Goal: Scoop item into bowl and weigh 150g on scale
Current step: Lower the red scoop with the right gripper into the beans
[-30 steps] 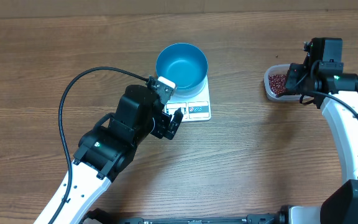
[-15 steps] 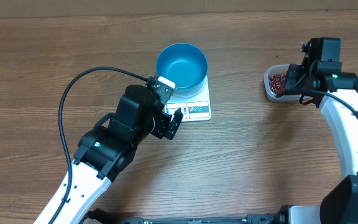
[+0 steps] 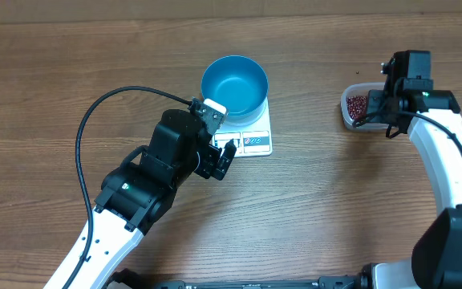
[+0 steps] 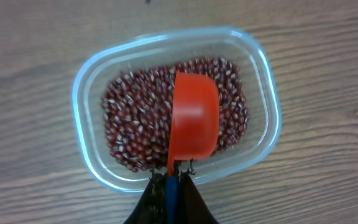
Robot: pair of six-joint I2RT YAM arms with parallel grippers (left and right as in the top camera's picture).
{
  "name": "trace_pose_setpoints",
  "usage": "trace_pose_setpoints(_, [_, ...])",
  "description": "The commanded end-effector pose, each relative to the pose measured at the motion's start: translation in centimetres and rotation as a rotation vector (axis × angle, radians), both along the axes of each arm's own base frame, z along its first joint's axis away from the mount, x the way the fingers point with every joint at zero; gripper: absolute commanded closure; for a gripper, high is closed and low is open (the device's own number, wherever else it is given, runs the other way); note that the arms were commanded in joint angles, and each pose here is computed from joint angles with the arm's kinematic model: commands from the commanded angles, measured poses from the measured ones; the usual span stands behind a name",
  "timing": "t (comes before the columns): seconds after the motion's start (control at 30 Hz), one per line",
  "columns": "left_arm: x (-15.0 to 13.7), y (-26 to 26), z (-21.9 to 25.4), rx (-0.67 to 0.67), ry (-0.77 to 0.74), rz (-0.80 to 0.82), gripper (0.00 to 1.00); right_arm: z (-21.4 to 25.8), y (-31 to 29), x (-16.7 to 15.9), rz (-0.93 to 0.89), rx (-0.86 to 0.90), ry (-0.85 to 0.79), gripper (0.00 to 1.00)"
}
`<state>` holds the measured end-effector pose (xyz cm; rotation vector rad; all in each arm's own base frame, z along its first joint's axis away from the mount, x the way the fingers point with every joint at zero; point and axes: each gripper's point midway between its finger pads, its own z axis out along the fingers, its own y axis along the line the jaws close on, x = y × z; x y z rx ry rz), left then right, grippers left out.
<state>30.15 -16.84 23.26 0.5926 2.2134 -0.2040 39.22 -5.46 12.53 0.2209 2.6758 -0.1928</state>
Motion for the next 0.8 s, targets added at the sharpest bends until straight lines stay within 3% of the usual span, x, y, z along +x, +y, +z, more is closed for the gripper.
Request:
trace_pose_setpoints(0.0, [0.05, 0.09, -0.21, 0.015, -0.002, -0.010, 0.00, -1.23, -0.54, -0.41, 0.007, -0.032, 0.049, 0.96])
trace_pose_setpoints(0.77, [0.05, 0.09, -0.21, 0.015, -0.002, -0.010, 0.00, -1.77, -0.40, -0.23, 0.007, -0.022, 0.056, 0.96])
